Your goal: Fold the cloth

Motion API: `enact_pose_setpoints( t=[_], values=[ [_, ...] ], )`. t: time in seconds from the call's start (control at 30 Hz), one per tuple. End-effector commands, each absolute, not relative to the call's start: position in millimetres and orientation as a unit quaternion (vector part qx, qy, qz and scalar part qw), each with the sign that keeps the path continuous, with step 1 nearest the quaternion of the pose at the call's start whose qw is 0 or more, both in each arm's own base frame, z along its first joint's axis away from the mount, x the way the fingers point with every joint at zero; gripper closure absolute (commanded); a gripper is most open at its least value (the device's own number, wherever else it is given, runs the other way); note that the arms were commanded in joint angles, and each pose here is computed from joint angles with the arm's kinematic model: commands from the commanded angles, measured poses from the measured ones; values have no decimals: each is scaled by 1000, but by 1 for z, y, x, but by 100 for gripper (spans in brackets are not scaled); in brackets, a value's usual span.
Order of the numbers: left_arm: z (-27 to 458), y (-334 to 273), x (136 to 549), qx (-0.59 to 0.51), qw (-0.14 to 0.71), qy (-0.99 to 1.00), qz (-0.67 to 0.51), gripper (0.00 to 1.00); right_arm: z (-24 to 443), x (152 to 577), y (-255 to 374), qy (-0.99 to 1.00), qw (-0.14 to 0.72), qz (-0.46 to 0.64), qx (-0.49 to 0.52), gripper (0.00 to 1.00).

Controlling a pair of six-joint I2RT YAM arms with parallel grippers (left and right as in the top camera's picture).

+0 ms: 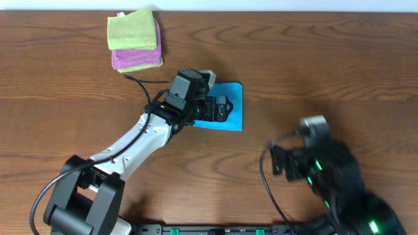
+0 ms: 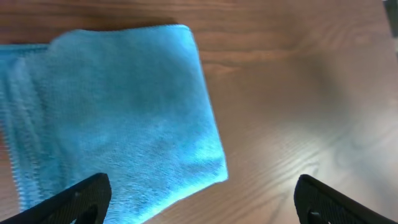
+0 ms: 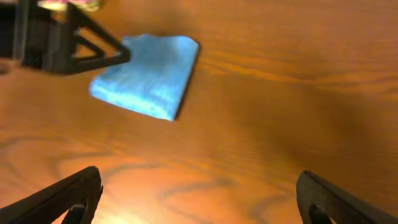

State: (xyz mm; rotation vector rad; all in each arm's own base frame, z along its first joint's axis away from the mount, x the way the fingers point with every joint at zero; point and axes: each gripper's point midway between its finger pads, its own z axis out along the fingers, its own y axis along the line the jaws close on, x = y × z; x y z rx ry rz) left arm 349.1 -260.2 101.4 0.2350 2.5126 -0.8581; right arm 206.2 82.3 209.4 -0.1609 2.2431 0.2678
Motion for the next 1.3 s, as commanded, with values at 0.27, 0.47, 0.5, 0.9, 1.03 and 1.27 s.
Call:
enact_pose_setpoints(
  t=[0.27, 0.47, 0.5, 0.9, 1.03, 1.27],
  values=[
    [95, -254, 353, 71, 240, 922, -295, 5, 174, 169, 54, 882, 457, 103, -41, 1],
    [95, -254, 353, 67, 237, 923, -297, 5, 164, 164, 56, 892, 436, 112, -35, 1],
    [95, -254, 352, 64, 235, 923, -298, 5, 163, 163, 55, 893, 434, 111, -35, 1],
    [95, -255, 353, 56, 233, 923, -301, 5, 159, 161, 54, 897, 427, 108, -36, 1],
    [95, -255, 353, 56, 233, 923, -301, 5, 159, 161, 54, 897, 427, 107, -34, 1],
    [95, -254, 352, 56, 233, 923, -301, 5, 160, 170, 14, 893, 440, 57, 72, 1]
  ],
)
